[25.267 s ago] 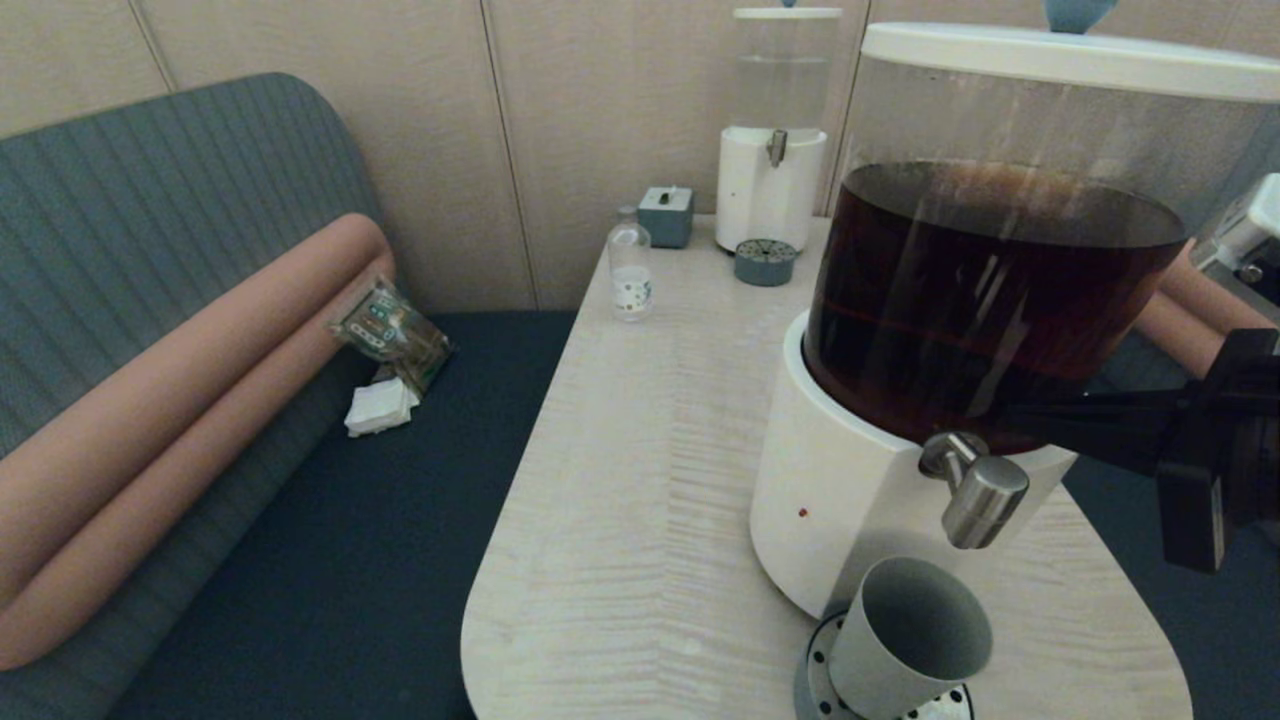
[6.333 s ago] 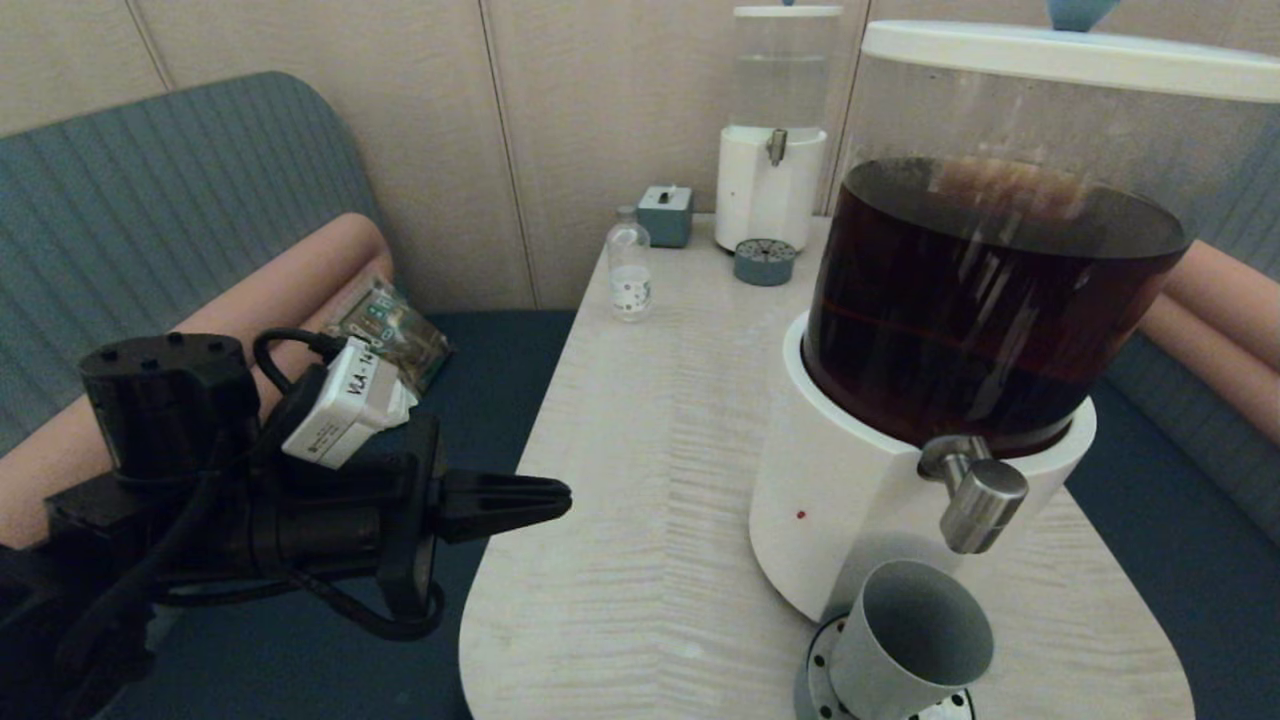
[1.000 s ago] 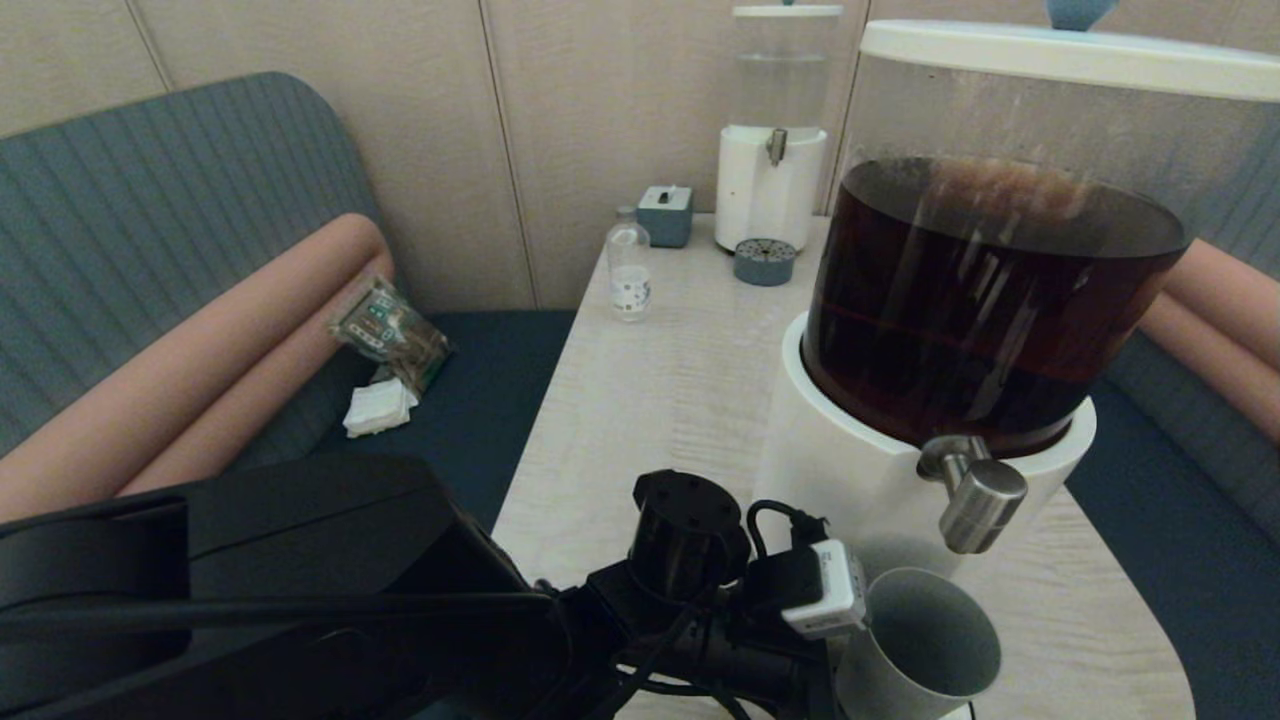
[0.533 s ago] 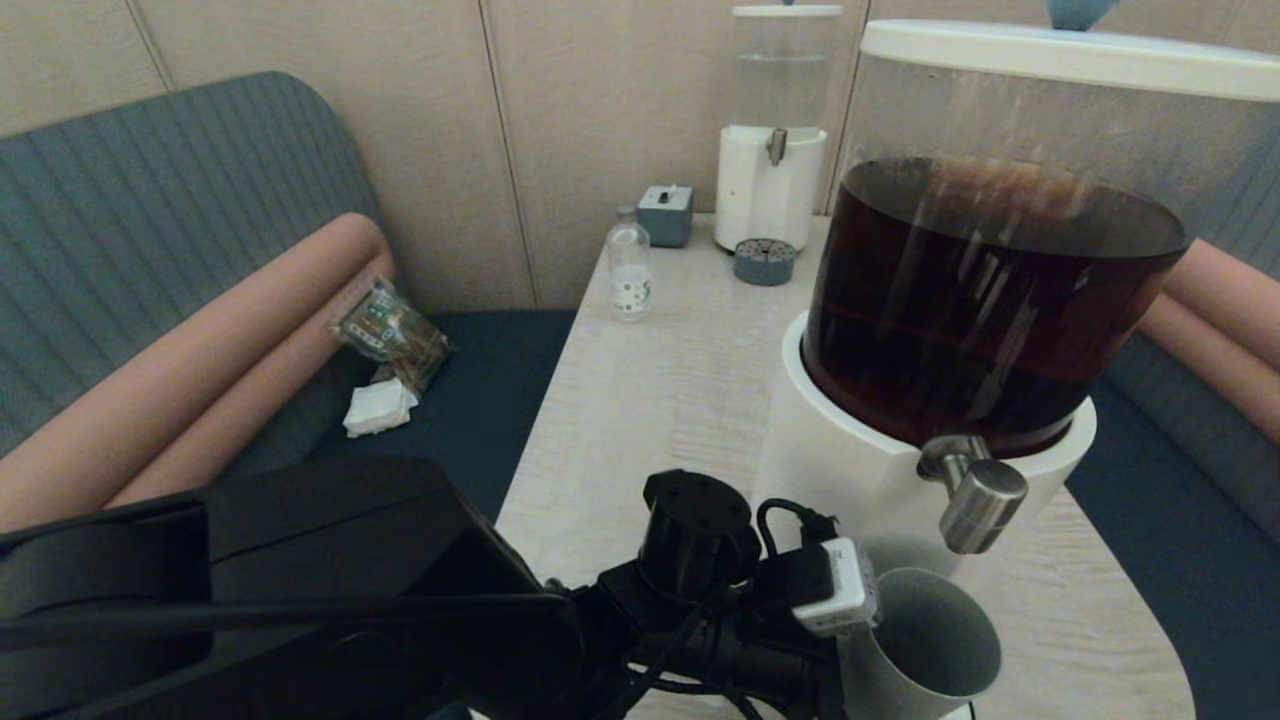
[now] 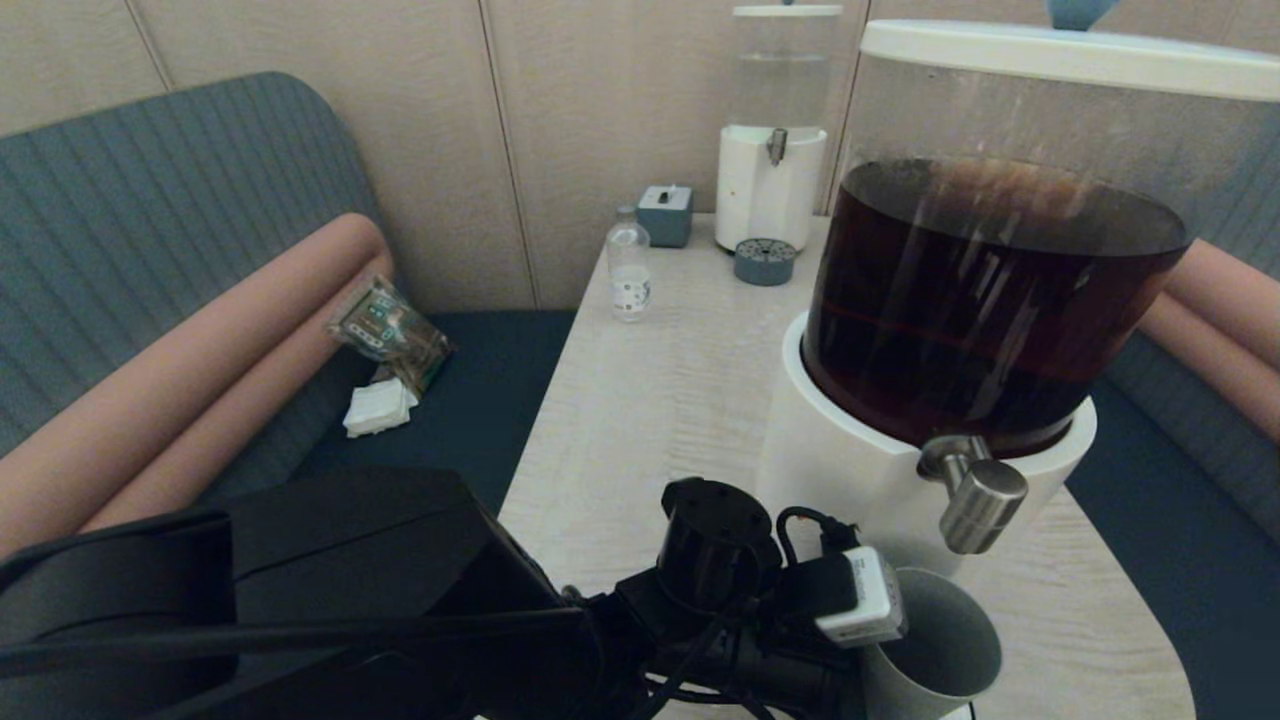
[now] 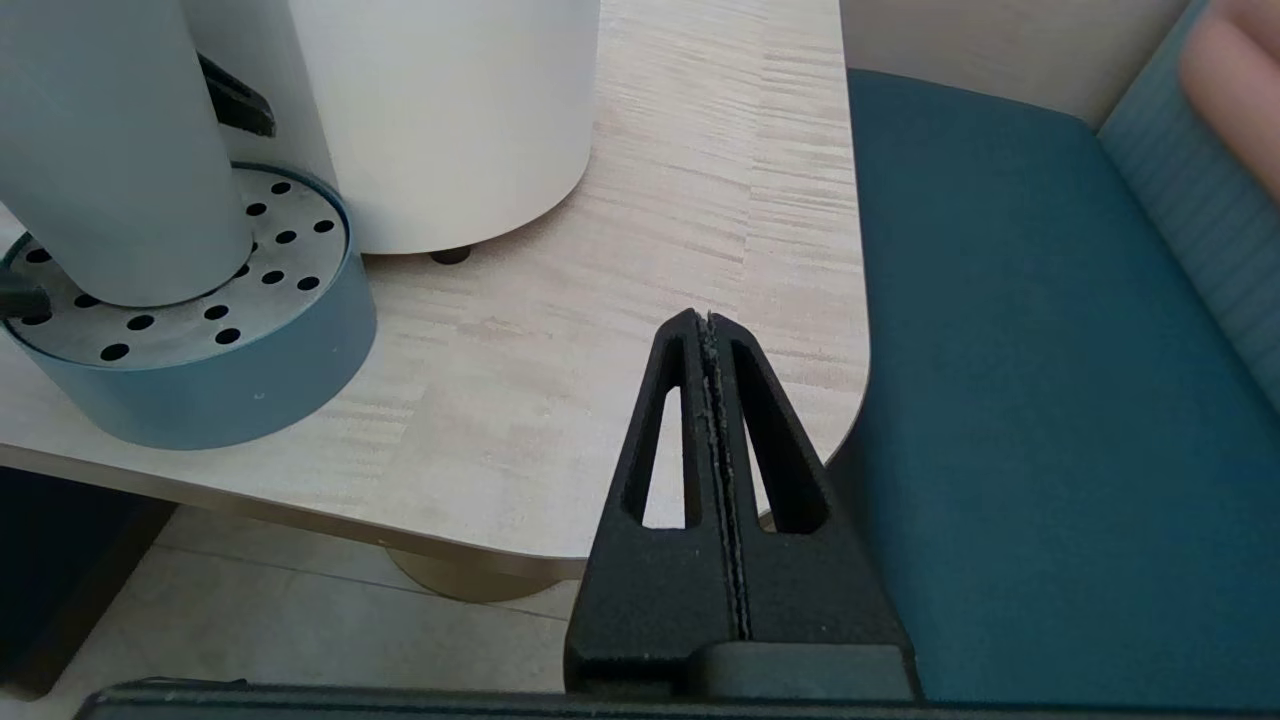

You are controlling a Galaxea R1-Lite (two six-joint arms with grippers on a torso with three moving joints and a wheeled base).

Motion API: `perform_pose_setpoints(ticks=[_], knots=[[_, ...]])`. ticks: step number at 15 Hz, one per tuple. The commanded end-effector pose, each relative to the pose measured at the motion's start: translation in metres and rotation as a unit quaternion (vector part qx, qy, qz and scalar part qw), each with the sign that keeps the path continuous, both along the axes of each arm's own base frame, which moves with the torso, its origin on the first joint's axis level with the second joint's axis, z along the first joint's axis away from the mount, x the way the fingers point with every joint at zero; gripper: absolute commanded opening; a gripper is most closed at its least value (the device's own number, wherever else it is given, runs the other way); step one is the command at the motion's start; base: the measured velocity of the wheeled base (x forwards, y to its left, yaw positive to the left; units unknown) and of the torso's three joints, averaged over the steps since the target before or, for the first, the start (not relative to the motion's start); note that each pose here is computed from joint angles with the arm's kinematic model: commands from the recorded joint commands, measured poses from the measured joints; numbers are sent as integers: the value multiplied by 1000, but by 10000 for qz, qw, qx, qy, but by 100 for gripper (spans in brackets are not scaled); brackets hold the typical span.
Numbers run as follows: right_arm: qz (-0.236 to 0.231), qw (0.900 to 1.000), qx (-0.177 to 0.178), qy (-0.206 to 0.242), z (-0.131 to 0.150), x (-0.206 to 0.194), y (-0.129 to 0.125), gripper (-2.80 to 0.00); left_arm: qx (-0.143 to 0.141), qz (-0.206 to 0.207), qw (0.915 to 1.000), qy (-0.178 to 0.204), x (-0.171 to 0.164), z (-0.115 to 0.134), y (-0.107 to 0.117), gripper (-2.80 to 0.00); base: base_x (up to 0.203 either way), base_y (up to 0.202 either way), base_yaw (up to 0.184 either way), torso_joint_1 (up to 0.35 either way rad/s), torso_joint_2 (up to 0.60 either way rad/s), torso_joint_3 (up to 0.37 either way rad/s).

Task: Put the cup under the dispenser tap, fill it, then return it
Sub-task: Place the cup next to the water dispenser

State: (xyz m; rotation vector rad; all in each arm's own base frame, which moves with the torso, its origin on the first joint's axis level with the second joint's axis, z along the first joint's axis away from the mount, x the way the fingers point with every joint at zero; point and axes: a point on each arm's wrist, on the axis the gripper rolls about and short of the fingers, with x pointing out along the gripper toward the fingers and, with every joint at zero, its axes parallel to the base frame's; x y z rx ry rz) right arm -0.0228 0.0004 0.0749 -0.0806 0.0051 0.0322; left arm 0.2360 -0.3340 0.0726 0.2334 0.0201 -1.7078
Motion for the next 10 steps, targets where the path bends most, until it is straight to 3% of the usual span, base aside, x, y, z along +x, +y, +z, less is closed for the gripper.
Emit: perform_pose_setpoints(ticks=[1,3,4,10], knots=[[2,10000,-3,6,-3,0,0,-280,-45,41,10000,-31,0,3,0,0,0,0,0,0,0,0],[3,10000,-3,6,-3,0,0,-280,-72,57,9999,-48,0,5,-1,0,0,0,0,0,0,0],[2,10000,-3,6,-3,0,0,-280,-72,57,9999,-48,0,5,-1,-280,0,0,0,0,0,0],[2,10000,-3,6,-3,0,0,-280,-92,82,9999,-8,-1,4,0,-280,0,0,0,0,0,0]])
